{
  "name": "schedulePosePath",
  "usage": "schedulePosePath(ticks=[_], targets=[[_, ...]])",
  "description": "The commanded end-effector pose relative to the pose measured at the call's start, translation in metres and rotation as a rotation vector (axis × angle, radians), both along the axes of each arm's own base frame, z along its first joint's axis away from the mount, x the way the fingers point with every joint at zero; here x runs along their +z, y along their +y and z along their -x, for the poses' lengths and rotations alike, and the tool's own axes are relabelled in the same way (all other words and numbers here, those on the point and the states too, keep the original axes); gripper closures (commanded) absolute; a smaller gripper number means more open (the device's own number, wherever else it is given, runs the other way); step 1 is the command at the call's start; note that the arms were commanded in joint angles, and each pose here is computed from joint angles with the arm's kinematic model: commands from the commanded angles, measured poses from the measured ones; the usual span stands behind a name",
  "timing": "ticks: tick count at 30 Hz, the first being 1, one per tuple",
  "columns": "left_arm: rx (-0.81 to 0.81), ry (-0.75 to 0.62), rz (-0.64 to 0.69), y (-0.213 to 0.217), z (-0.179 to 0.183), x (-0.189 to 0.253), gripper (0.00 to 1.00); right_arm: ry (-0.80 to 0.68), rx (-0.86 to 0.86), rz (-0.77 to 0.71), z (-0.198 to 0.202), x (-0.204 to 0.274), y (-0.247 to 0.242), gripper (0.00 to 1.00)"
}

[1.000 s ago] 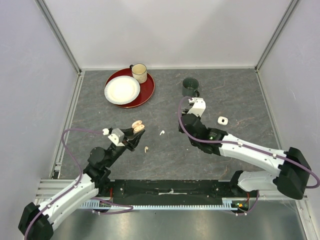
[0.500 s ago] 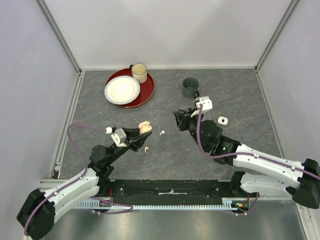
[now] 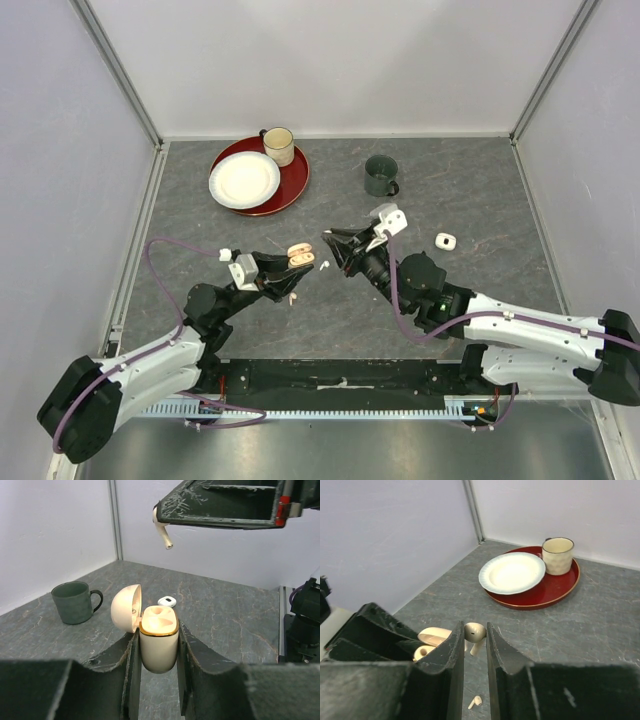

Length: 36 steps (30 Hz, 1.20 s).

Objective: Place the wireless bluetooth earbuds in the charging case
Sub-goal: Pick up the earbud from the center of the board, then place the earbud in the charging case.

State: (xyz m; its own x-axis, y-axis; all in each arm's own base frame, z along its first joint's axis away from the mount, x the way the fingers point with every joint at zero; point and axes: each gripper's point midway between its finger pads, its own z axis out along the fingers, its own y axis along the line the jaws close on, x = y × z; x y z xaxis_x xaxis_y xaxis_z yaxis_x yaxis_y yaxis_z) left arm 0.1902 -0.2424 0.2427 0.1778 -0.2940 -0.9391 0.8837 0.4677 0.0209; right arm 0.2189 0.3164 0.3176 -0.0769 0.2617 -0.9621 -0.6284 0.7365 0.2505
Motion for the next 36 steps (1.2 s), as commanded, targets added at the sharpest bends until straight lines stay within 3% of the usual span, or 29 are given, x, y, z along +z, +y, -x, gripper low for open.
schedulePosePath(ticks=[1, 36], targets=[[-0.028, -0.081, 0.080, -0.002, 0.006, 0.037, 0.98, -0.096, 0.041, -0.016, 0.013, 0.022, 0.014, 1.00], [-0.047, -0.111, 0.117, 0.002, 0.014, 0.054, 0.98, -0.125, 0.067, 0.069, 0.026, -0.019, 0.045, 1.00]])
